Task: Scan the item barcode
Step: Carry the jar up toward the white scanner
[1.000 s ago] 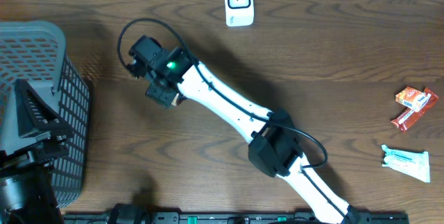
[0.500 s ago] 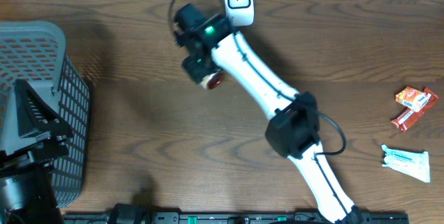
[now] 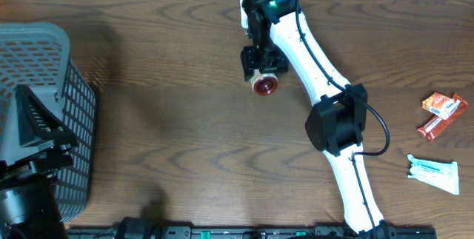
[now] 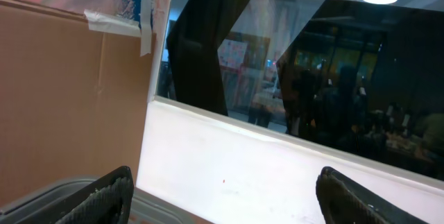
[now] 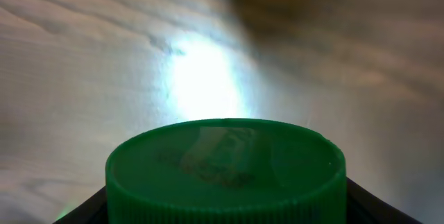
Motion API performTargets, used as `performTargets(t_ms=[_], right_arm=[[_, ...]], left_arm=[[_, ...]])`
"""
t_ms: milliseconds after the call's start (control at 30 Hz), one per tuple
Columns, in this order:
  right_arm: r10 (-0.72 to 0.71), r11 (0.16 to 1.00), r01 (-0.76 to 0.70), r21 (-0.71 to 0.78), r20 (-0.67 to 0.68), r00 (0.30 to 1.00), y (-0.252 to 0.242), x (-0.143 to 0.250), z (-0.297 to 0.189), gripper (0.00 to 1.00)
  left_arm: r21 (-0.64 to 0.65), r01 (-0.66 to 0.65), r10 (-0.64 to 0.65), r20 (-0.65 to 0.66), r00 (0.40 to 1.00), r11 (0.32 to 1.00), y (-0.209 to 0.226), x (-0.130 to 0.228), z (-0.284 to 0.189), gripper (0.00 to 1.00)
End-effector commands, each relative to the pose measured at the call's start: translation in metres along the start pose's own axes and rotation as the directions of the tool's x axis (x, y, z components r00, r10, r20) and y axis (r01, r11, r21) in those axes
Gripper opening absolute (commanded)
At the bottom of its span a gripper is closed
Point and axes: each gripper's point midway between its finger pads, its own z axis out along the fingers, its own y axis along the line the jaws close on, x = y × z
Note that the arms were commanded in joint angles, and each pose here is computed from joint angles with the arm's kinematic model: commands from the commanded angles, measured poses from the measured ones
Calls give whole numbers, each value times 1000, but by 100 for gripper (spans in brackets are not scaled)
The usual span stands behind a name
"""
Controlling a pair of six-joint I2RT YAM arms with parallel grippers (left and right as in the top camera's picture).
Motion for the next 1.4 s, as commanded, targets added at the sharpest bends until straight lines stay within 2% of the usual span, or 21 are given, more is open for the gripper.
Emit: performTargets(t_ms=[0, 133, 233, 367, 567, 800, 933, 1200, 1367], right_arm=[[145, 989, -147, -36, -53, 988, 11, 20, -7, 53], [147, 976, -176, -129, -207, 967, 34, 46, 14, 58], [11, 941, -110, -320, -297, 955, 68, 63, 25, 56], [-27, 926, -90, -368, -302, 953, 75, 65, 48, 43], [-24, 928, -76, -366, -264, 964, 69, 54, 60, 42], [-10, 895, -115, -431, -278, 960, 67, 49, 51, 60], [-12, 858, -137, -494, -287, 958, 64, 44, 42, 66], [-33, 713, -211, -669, -332, 943, 80, 40, 12, 67], [-35, 705, -214, -676, -335, 942, 81, 40, 11, 67]], left_arm=[[-9, 15, -15, 10, 1000, 1000, 3, -2, -3, 85], [-9, 15, -15, 10, 1000, 1000, 3, -2, -3, 85], [-9, 16, -16, 10, 1000, 1000, 3, -2, -3, 85], [-9, 16, -16, 10, 1000, 1000, 3, -2, -3, 84], [-9, 16, -16, 10, 1000, 1000, 3, -2, -3, 84], [-9, 15, -15, 10, 1000, 1000, 3, -2, -3, 84], [-9, 16, -16, 9, 1000, 1000, 3, -2, -3, 85], [-9, 19, -19, 9, 1000, 1000, 3, -2, -3, 84], [-11, 13, -13, -2, 1000, 1000, 3, 1, -3, 84]])
